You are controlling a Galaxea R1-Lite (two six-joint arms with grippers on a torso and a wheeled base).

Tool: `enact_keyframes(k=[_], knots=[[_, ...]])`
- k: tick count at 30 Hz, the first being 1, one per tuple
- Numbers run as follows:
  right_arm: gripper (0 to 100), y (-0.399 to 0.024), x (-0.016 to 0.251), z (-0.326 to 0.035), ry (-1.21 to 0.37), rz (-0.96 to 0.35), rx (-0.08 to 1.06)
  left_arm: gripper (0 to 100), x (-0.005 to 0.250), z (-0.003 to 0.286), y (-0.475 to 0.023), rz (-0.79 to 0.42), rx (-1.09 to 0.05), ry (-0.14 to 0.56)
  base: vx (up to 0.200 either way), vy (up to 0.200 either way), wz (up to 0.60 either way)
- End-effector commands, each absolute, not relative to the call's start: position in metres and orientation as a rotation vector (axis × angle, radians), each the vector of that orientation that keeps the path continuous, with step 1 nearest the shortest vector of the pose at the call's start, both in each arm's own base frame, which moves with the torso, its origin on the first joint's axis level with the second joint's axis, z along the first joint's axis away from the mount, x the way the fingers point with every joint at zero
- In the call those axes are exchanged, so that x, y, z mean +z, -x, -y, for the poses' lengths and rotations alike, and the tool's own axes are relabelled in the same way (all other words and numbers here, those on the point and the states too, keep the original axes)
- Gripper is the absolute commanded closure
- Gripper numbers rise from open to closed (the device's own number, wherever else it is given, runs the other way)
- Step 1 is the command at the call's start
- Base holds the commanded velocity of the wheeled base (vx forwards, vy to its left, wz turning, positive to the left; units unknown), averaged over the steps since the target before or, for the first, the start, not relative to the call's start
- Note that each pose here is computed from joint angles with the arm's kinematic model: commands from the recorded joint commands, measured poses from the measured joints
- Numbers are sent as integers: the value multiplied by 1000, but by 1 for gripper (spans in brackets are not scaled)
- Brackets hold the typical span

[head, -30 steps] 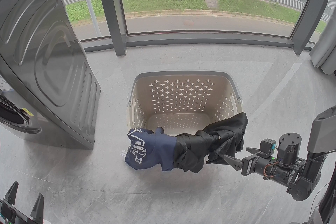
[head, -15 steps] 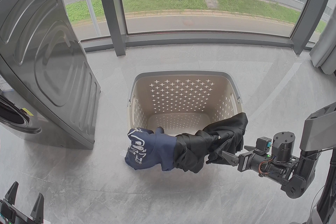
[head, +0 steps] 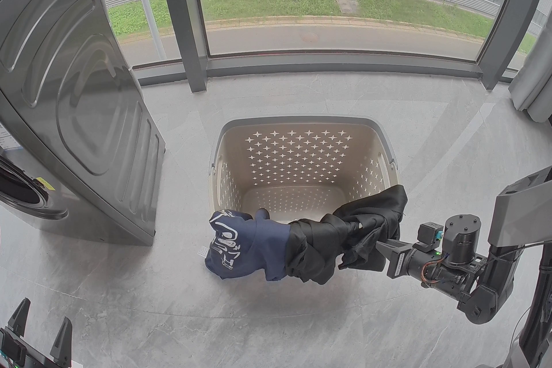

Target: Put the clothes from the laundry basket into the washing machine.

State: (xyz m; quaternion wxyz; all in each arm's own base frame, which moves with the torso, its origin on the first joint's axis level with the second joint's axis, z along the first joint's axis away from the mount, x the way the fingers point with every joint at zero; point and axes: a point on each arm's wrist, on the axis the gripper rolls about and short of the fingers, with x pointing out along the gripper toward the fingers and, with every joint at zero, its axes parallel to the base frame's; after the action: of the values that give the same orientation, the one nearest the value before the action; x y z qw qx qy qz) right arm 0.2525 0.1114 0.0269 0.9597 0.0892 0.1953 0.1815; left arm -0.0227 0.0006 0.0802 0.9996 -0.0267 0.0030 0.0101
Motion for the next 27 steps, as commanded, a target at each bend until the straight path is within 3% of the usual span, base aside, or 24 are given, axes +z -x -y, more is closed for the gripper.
enact_keyframes(k=[1, 6, 16, 27], knots=[[100, -253, 28, -112, -183, -392, 372, 0, 76, -1, 22, -12, 20, 54, 0, 0, 0], [100, -248, 30, -113, -199, -400, 375, 0, 76, -1, 22, -12, 20, 54, 0, 0, 0], [100, -207, 80, -119, -220, -271, 503, 0, 76, -1, 22, -12, 20, 54, 0, 0, 0], [100, -207, 66, -114, -192, -341, 465, 0, 76, -1, 22, -12, 22, 53, 0, 0, 0]])
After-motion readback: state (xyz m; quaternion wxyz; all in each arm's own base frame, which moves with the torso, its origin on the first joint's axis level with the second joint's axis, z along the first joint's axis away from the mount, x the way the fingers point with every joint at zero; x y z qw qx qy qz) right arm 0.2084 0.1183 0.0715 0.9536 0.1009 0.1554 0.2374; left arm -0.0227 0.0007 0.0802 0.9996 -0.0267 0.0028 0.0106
